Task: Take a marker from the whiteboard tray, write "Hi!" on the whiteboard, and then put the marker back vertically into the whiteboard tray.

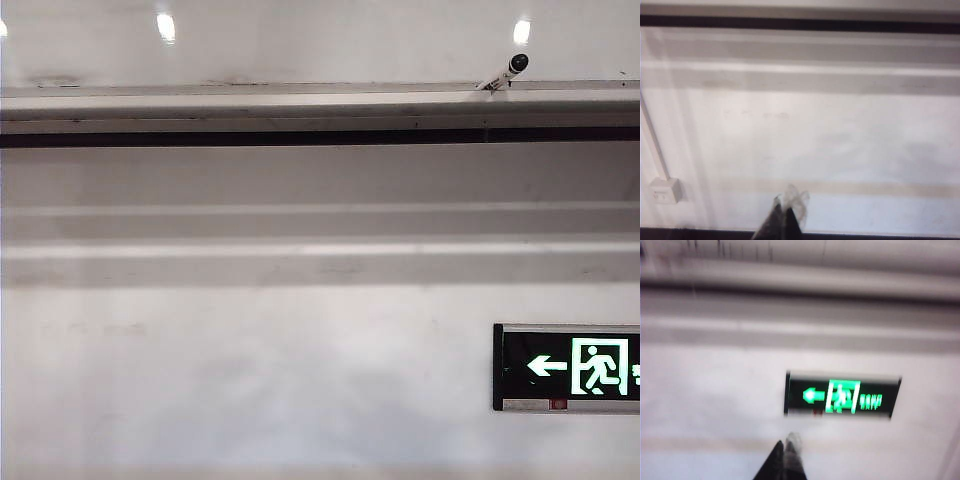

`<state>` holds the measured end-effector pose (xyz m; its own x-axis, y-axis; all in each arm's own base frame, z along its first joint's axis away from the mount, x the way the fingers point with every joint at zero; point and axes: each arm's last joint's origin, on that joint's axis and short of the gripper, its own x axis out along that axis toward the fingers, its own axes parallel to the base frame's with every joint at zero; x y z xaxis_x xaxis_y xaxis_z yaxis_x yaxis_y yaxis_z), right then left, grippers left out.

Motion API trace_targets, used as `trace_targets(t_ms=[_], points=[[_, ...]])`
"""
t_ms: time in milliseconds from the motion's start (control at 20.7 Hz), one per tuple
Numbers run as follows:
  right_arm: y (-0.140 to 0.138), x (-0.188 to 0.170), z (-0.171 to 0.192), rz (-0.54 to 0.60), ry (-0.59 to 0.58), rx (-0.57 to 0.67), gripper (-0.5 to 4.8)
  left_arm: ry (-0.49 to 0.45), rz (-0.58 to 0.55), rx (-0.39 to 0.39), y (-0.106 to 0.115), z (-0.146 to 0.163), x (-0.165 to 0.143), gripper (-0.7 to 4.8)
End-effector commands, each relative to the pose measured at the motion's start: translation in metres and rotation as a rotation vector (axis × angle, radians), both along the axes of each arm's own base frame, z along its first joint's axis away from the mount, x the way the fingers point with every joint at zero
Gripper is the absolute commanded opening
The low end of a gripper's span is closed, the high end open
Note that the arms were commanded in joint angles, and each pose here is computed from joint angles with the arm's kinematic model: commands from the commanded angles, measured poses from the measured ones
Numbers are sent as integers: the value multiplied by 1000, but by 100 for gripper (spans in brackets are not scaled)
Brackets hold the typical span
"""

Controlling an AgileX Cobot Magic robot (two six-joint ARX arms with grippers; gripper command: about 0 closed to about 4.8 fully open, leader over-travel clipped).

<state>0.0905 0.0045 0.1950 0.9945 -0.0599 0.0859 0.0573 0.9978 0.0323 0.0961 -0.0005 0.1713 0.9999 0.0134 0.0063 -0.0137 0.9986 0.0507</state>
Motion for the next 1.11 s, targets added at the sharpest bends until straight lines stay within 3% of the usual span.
trace_targets(t_ms=[48,193,387,629,774,919,1112], points=[[-1,-11,39,-1,-74,7,-6,-110,-1,-12,0,35,-9,-6],[-2,-20,85,0,-96,10,-5,-167,-6,-64,0,76,-23,-6],[0,-15,154,38,-62,10,-5,-222,-10,-72,0,133,-30,-6],[13,16,215,284,-61,33,-5,-255,-84,-65,-2,209,-19,-6],[28,33,237,384,-52,42,-5,-257,-201,-50,-6,247,-5,-6],[50,55,237,481,6,39,-5,-226,-287,-87,-9,270,8,-6],[76,74,224,398,45,47,-5,-195,-428,-96,-26,281,20,-6]])
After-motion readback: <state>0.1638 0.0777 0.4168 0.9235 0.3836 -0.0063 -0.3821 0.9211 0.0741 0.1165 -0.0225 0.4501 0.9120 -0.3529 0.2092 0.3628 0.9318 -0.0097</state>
